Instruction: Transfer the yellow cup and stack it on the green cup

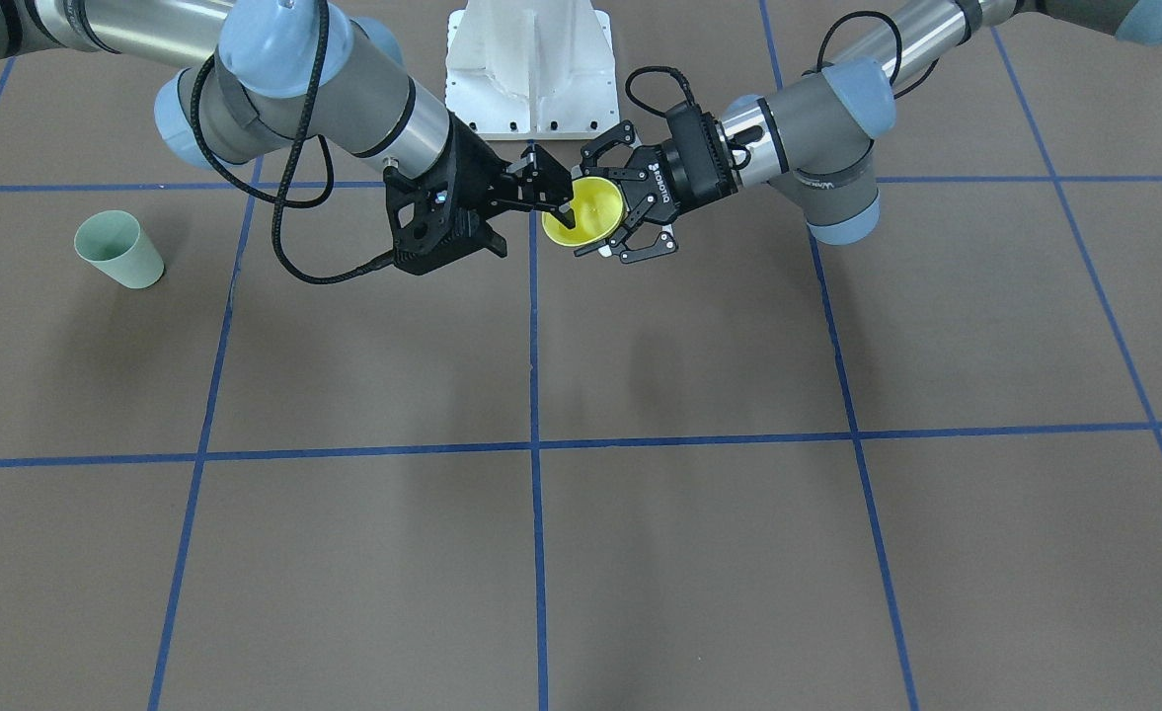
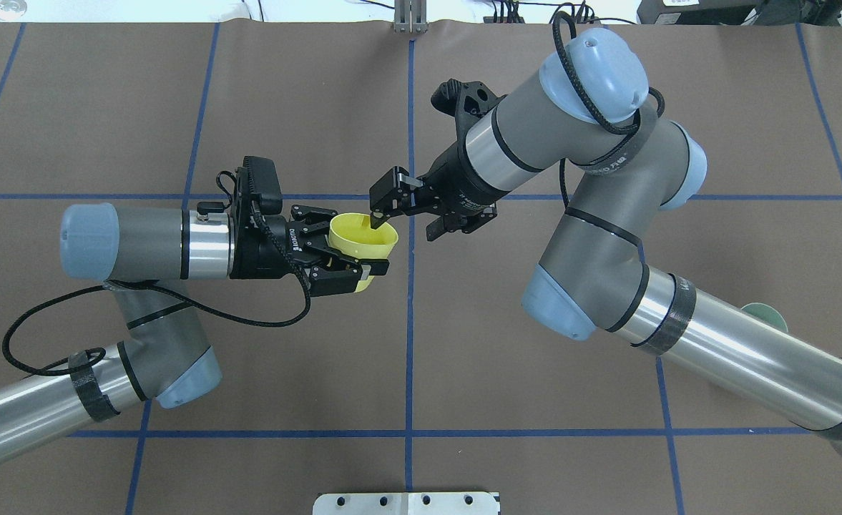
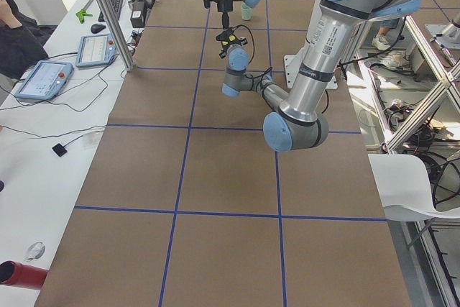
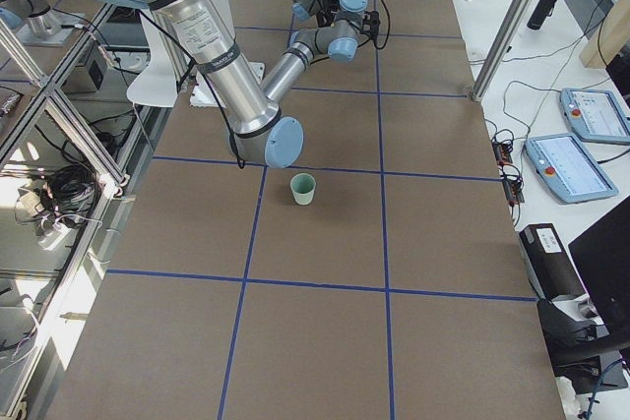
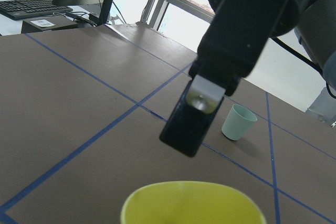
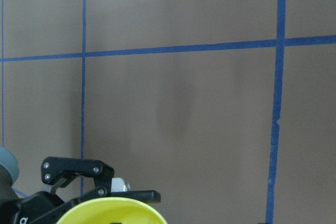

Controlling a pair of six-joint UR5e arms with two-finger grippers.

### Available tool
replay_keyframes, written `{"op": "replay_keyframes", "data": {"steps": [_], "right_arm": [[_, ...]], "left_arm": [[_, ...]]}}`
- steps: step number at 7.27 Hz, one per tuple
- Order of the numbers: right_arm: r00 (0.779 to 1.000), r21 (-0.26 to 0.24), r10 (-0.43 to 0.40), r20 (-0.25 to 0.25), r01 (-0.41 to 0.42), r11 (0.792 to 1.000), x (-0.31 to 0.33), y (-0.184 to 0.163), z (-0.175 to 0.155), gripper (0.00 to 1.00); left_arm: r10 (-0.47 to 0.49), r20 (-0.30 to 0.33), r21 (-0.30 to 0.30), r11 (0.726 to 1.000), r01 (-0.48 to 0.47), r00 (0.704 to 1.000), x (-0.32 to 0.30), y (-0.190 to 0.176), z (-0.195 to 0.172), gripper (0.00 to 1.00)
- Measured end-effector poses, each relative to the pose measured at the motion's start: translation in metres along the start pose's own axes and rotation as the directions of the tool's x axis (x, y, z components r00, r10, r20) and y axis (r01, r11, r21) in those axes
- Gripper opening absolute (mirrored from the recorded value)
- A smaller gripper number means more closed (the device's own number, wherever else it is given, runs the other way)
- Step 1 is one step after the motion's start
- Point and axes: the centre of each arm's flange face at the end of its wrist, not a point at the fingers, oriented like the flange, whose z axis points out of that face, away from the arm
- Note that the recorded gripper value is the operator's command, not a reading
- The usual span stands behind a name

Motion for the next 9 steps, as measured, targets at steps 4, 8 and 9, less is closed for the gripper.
{"op": "replay_keyframes", "data": {"steps": [4, 8, 9], "right_arm": [[1.0, -0.042, 0.004, 0.002, -0.004, 0.999, 0.0008, 0.0061, 0.0047, 0.61], [1.0, -0.054, 0.005, 0.003, -0.005, 0.999, 0.0006, 0.0079, 0.006, 0.51], [1.0, -0.054, 0.004, 0.003, -0.004, 0.999, 0.0007, 0.0082, 0.0063, 0.47]], "left_arm": [[-0.004, 0.003, -0.005, 1.0, 0.004, 1.0, -0.0022, 0.0011, 0.0034, 0.0], [-0.009, 0.001, 0.001, 1.0, 0.009, 1.0, -0.0009, -0.0025, 0.0064, 0.0], [-0.015, -0.001, 0.003, 1.0, 0.015, 1.0, 0.0001, -0.0045, 0.0079, 0.0]]}}
